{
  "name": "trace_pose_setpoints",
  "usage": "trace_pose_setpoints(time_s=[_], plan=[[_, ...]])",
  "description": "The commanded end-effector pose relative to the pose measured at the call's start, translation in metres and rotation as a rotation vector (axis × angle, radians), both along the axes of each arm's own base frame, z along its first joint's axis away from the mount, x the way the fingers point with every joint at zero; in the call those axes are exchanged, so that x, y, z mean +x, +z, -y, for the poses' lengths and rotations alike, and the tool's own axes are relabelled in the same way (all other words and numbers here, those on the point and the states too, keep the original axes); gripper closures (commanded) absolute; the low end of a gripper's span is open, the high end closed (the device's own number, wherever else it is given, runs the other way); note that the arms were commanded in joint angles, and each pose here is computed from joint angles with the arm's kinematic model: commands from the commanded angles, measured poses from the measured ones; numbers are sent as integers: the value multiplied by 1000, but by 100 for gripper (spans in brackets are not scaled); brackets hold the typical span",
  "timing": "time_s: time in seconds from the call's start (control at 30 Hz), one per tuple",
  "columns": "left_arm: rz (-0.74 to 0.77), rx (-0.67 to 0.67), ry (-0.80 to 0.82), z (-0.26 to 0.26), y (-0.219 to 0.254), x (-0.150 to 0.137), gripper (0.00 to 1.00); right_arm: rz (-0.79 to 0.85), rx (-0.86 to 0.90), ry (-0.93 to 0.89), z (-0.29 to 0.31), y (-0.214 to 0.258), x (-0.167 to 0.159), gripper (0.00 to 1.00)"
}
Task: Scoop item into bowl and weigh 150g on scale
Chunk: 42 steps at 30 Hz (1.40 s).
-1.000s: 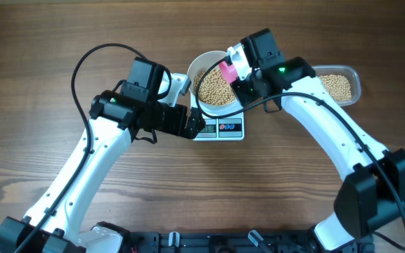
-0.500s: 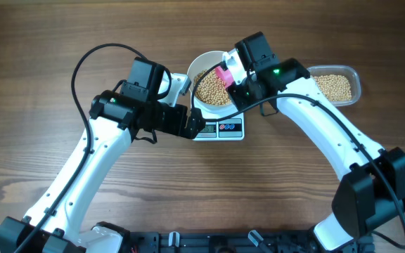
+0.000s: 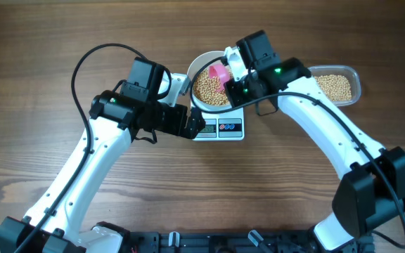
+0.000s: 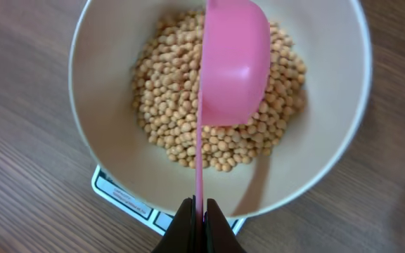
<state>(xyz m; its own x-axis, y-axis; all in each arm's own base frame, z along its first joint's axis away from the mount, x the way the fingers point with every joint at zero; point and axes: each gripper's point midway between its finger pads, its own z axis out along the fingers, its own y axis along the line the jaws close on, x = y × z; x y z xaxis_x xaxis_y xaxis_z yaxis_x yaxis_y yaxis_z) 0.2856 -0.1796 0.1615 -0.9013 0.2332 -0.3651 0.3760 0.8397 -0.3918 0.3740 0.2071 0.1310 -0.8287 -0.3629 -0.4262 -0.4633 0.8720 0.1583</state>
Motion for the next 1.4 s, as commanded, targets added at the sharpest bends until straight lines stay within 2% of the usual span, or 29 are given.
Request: trace_pose_setpoints(time_s=[0.0, 0.23, 0.37, 0.6, 0.93, 1.37], plan=[[8, -6, -16, 2, 1, 1, 0, -18, 91, -56, 0, 14, 10, 96], [8, -6, -17, 2, 1, 1, 0, 46, 130, -92, 18, 45, 14, 96], [8, -6, -16, 2, 1, 1, 0, -10, 236, -29, -1, 53, 0, 96], [8, -6, -16, 2, 1, 1, 0, -88, 350, -81, -1, 59, -3, 96], [8, -6, -16, 2, 1, 1, 0, -58, 354, -114, 16, 66, 5, 96], [8, -6, -16, 2, 1, 1, 0, 25, 278, 39, 17, 64, 4, 96]])
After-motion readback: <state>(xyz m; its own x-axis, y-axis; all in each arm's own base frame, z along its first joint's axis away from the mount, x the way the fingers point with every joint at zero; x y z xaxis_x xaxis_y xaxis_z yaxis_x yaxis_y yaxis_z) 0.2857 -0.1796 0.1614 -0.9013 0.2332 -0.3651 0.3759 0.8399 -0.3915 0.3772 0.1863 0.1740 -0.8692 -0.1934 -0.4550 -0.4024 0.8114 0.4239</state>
